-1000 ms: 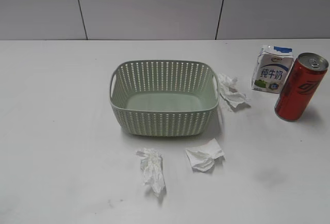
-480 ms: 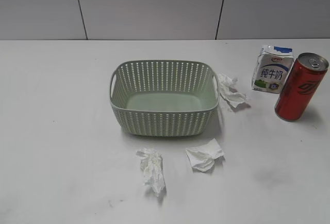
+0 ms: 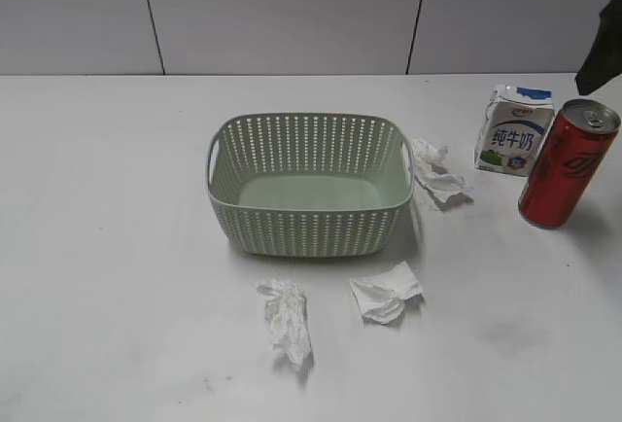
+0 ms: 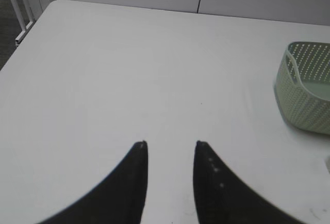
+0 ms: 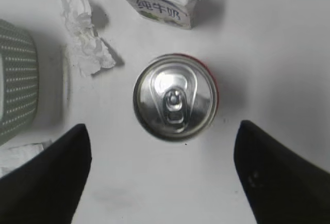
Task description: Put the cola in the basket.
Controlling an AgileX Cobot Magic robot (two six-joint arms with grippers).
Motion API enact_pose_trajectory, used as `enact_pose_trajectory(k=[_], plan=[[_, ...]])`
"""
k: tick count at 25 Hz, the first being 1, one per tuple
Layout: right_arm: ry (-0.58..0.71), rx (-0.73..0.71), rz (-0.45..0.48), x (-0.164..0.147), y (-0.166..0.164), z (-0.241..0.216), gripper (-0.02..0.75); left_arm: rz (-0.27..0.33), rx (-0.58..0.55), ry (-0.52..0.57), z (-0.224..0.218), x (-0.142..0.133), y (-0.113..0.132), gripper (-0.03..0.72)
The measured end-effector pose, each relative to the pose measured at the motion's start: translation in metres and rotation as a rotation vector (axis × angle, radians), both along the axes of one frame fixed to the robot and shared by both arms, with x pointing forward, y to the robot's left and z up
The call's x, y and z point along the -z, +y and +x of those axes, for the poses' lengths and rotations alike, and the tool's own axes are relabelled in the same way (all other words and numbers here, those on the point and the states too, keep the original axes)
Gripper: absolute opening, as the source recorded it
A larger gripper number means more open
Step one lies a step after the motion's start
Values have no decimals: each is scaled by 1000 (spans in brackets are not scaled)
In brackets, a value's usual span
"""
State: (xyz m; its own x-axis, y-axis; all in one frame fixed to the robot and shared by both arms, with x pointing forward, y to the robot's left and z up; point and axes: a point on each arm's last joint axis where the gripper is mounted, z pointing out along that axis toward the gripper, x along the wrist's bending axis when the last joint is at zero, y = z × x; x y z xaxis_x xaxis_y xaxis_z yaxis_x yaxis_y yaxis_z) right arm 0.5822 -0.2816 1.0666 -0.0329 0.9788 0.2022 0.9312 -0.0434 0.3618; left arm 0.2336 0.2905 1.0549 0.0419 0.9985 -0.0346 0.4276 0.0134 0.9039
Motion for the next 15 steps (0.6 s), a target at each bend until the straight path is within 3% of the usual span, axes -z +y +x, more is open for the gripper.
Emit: enact_pose_trajectory(k=[7, 15], plan=[[128, -49, -26, 32, 5, 46, 660, 0, 0, 0, 0, 0, 0, 239], [282, -55, -65, 77, 8, 58, 660, 0, 0, 0, 0, 0, 0, 239]])
